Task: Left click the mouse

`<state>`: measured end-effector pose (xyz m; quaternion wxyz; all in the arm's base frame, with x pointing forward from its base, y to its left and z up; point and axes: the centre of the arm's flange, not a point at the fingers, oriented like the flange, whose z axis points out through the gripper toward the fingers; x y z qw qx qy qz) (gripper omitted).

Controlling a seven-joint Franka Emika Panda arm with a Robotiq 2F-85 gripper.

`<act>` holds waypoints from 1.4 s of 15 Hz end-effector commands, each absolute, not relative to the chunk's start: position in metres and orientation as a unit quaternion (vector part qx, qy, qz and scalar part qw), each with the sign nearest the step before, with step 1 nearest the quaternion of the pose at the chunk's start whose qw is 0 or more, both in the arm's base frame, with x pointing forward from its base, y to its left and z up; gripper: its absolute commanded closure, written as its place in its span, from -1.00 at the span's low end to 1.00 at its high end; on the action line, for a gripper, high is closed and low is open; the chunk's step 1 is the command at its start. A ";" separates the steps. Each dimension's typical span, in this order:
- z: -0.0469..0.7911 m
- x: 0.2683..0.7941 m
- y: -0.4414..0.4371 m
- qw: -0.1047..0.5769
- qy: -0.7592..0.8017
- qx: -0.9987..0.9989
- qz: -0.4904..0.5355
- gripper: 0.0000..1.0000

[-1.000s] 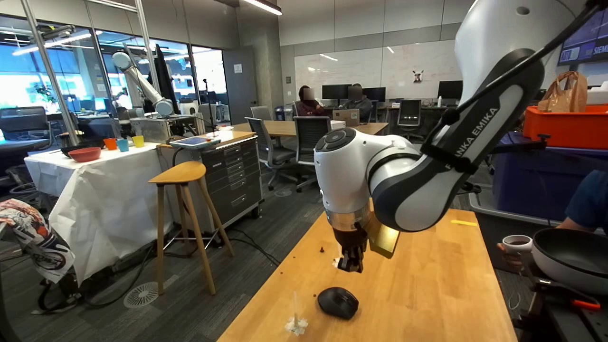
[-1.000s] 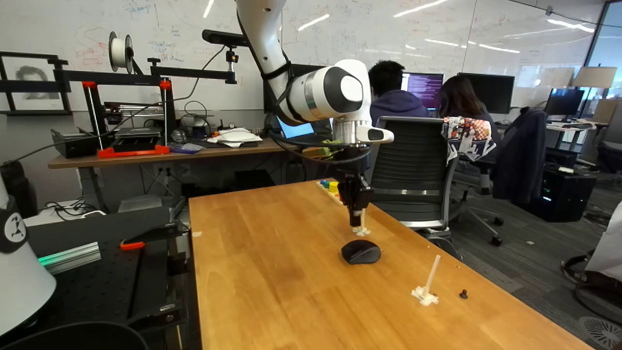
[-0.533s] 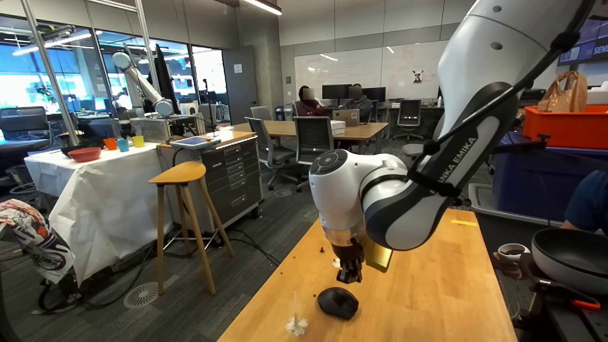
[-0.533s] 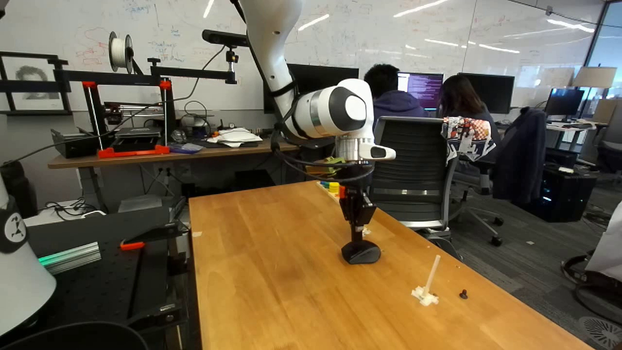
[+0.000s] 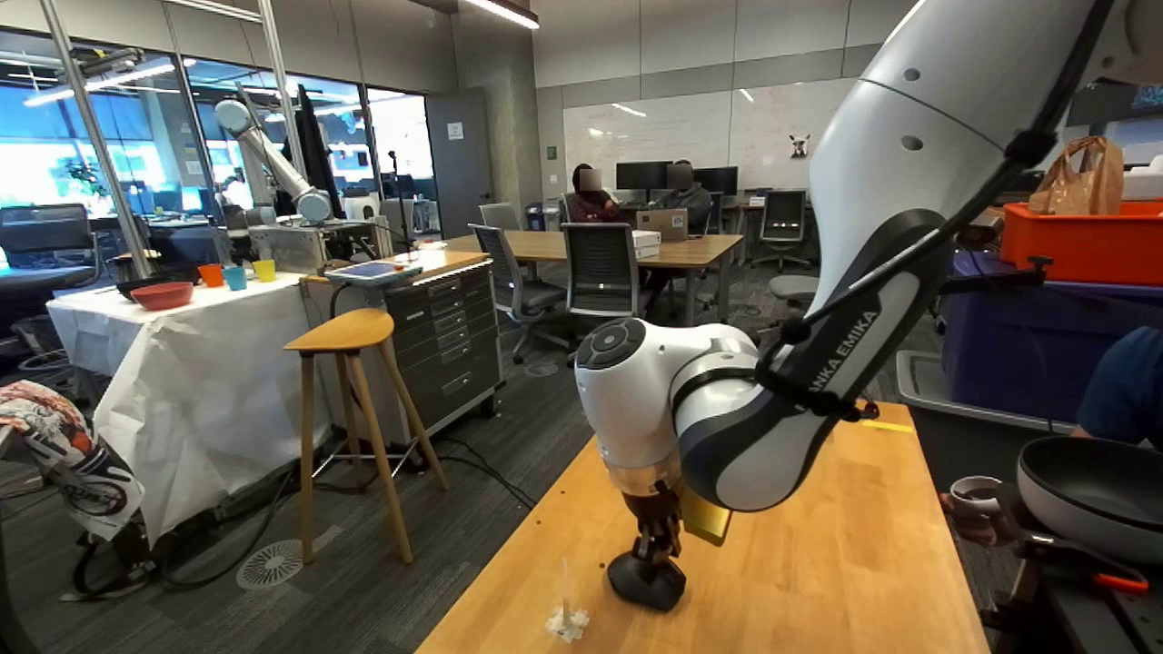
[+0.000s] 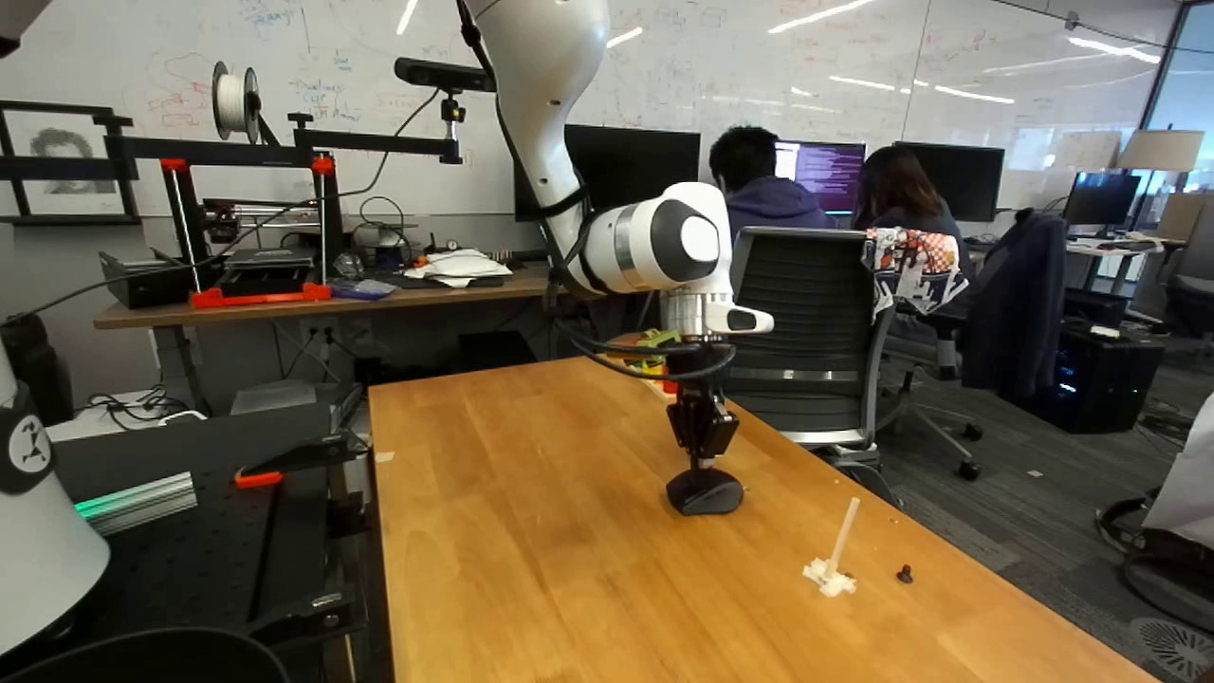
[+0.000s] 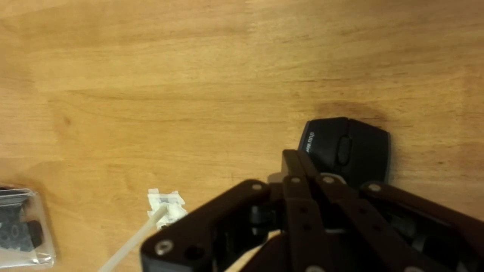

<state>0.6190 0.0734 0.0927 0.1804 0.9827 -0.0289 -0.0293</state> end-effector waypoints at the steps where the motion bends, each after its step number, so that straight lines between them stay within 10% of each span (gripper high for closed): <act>1: 0.087 0.638 0.085 0.191 -0.027 0.981 -0.026 0.95; 21: 0.183 0.616 0.111 0.135 -0.005 0.991 -0.020 0.92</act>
